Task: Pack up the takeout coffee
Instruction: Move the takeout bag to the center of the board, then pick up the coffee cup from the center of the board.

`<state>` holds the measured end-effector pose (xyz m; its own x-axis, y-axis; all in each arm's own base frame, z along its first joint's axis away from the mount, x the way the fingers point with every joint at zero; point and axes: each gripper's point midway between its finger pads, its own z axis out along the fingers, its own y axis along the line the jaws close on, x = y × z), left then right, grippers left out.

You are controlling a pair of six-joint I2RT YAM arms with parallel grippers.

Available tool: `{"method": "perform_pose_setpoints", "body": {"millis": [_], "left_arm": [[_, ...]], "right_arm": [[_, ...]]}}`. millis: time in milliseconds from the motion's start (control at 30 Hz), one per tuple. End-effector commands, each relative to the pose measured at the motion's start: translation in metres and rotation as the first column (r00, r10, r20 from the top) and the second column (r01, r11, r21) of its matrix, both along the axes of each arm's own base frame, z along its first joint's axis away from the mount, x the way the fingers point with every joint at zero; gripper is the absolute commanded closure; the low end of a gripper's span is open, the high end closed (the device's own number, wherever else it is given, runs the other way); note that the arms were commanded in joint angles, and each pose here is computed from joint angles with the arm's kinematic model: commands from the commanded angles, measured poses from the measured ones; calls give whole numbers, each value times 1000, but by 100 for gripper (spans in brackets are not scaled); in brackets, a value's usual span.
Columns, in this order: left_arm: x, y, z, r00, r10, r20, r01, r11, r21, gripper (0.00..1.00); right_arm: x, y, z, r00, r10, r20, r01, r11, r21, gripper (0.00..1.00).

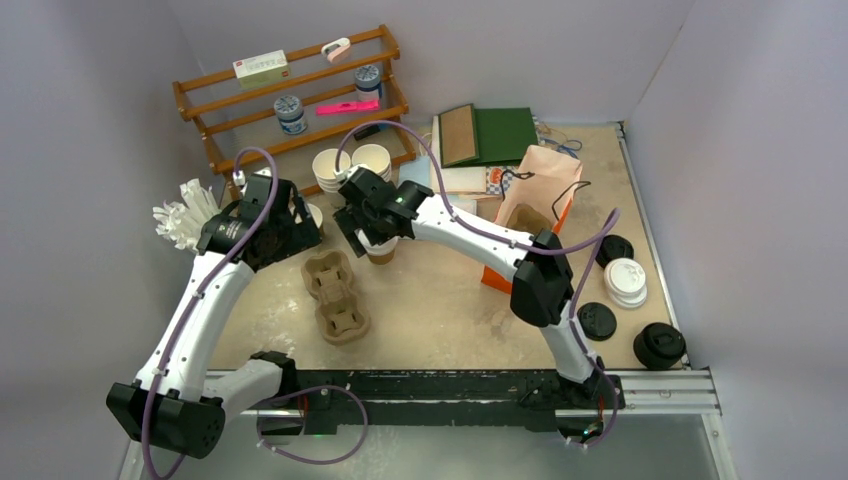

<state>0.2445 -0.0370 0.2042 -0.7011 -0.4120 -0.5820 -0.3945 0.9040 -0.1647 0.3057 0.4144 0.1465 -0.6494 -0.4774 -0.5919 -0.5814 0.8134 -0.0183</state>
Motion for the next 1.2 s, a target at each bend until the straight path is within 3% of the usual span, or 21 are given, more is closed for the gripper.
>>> {"method": "perform_pose_setpoints", "body": {"millis": [0,200,800,967,1167], "left_arm": [[10,-5,18,997,-40,61,41,999,-17,19],[13,-8,20,996,-65,60,66,998,-19,19],[16,-11,16,994,-100,34,101,995,-12,19],[15,-11,15,994,-105,29,105,994,-8,19],[14,-11,13,994,-108,18,108,994,-5,19]], "right_arm": [[16,1,12,996,-32,87,34,999,-15,2],[20,7,2,996,-28,84,31,999,-32,7],[20,16,-19,999,-25,38,27,999,-40,12],[20,18,-20,999,-24,33,25,999,-34,19],[21,17,-32,999,-28,27,29,998,-59,13]]}}
